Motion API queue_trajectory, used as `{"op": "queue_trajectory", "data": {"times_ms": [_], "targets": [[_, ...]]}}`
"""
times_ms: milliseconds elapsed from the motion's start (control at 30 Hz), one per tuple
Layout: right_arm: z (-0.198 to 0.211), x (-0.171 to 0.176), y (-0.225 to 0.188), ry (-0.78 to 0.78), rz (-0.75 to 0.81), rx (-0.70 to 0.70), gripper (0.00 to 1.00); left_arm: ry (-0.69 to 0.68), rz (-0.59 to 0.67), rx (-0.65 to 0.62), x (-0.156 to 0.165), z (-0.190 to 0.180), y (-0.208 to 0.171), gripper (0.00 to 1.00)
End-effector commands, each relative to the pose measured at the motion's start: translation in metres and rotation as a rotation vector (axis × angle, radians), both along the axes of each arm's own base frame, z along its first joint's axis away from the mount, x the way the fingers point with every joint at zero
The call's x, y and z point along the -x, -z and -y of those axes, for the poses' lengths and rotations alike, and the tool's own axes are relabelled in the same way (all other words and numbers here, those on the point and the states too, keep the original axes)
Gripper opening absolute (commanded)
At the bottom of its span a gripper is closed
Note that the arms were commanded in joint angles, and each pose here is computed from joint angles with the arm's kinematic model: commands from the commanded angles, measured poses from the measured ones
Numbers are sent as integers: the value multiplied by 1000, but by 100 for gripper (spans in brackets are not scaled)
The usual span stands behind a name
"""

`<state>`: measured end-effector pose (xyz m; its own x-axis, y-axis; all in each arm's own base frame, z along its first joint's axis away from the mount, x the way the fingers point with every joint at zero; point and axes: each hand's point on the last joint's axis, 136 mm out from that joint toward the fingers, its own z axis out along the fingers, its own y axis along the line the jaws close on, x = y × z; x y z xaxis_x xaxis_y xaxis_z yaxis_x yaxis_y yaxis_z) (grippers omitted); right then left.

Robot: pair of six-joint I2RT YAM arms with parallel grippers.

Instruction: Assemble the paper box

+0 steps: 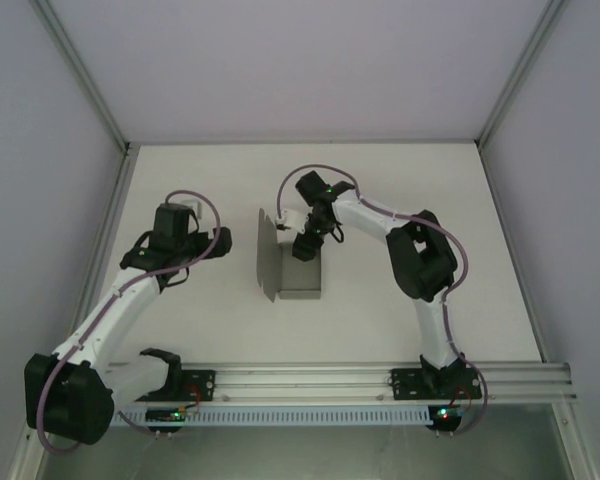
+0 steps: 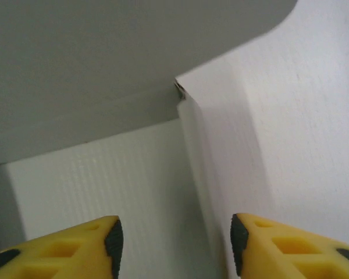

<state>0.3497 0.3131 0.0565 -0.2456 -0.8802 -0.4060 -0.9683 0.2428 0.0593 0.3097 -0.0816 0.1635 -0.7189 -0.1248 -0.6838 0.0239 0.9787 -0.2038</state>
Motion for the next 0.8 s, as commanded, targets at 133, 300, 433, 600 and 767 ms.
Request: {"op": "queue_trajectory", "data": {"times_ms": [133, 300, 433, 600, 767], "targets": [[2, -31, -8, 201, 139, -7, 16, -58, 51, -11, -4, -11, -17, 100], [21, -35, -21, 511, 159, -17, 4, -83, 78, -11, -8, -14, -24, 100], [62, -20, -27, 940, 153, 79, 6, -107, 105, -4, -15, -15, -30, 100], [106, 21, -28, 1393, 125, 180, 7, -123, 108, 18, -23, -13, -38, 100], [86, 40, -4, 1438, -7, 143, 2, 53, 145, 64, -26, 18, -38, 100]]}}
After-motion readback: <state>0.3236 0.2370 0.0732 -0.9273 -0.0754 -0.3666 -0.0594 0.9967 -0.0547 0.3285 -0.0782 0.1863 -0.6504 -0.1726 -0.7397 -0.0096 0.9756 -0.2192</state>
